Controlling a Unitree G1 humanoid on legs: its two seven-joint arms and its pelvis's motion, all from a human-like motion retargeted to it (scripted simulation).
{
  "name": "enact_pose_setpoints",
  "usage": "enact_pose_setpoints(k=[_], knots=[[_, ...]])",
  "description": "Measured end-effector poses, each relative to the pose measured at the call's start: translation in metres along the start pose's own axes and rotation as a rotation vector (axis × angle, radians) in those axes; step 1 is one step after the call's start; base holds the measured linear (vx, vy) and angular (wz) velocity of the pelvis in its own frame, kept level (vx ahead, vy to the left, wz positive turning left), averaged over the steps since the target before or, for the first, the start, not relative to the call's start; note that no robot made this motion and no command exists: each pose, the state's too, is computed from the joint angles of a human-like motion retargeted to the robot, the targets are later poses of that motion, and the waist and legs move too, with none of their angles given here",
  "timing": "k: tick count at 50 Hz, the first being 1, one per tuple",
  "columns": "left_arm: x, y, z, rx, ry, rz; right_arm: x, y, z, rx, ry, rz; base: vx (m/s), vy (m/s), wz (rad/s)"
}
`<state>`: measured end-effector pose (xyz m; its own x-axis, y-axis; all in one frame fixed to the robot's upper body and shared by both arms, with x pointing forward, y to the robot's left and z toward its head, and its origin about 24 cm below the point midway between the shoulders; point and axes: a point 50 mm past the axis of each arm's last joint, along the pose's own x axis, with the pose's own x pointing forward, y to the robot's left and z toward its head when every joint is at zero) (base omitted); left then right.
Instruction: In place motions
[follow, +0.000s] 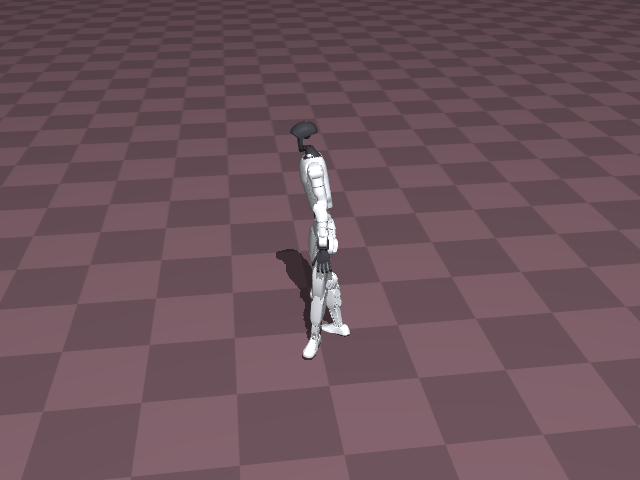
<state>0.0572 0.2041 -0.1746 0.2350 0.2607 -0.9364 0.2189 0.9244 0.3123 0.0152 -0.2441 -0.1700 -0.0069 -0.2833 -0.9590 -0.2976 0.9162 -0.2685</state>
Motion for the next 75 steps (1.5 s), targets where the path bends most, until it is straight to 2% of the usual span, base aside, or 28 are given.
enact_pose_setpoints(k=[8, 17, 27, 35, 40, 52, 63, 72, 75], knots=[[-0.002, -0.003, -0.018, -0.052, 0.086, 0.001, -0.004, 0.028, -0.040, -0.024, 0.156, 0.071, -0.11, 0.22, 3.56], [-0.009, -0.019, -0.040, -0.068, 0.129, 0.003, -0.002, 0.030, -0.040, -0.051, 0.127, 0.032, 0.11, 0.35, 2.08], [-0.011, -0.013, -0.056, -0.037, 0.207, 0.009, -0.002, 0.042, -0.003, 0.240, -0.024, 0.173, 0.10, 0.22, 2.25], [-0.012, 0.001, -0.068, -0.025, 0.263, 0.023, -0.003, 0.046, 0.004, 0.015, -0.078, 0.152, 0.11, -0.04, 1.45], [-0.016, -0.009, -0.078, -0.060, 0.289, 0.004, -0.003, 0.046, 0.005, -0.130, -0.071, 0.156, 0.14, -0.09, 0.65], [-0.021, -0.014, -0.092, -0.028, 0.335, -0.021, -0.008, 0.051, 0.039, -0.168, -0.203, 0.174, 0.05, -0.13, -0.01], [-0.011, -0.009, -0.062, -0.051, 0.218, -0.015, -0.006, 0.051, 0.024, -0.179, -0.138, 0.191, 0.05, -0.17, -0.38], [-0.006, -0.013, -0.023, -0.024, -0.002, -0.017, -0.002, 0.037, -0.006, 0.001, -0.007, 0.136, 0.10, 0.08, -2.00], [-0.004, -0.008, -0.013, 0.002, -0.043, -0.006, -0.002, 0.031, 0.000, 0.016, -0.035, 0.112, 0.03, 0.14, -1.66]])
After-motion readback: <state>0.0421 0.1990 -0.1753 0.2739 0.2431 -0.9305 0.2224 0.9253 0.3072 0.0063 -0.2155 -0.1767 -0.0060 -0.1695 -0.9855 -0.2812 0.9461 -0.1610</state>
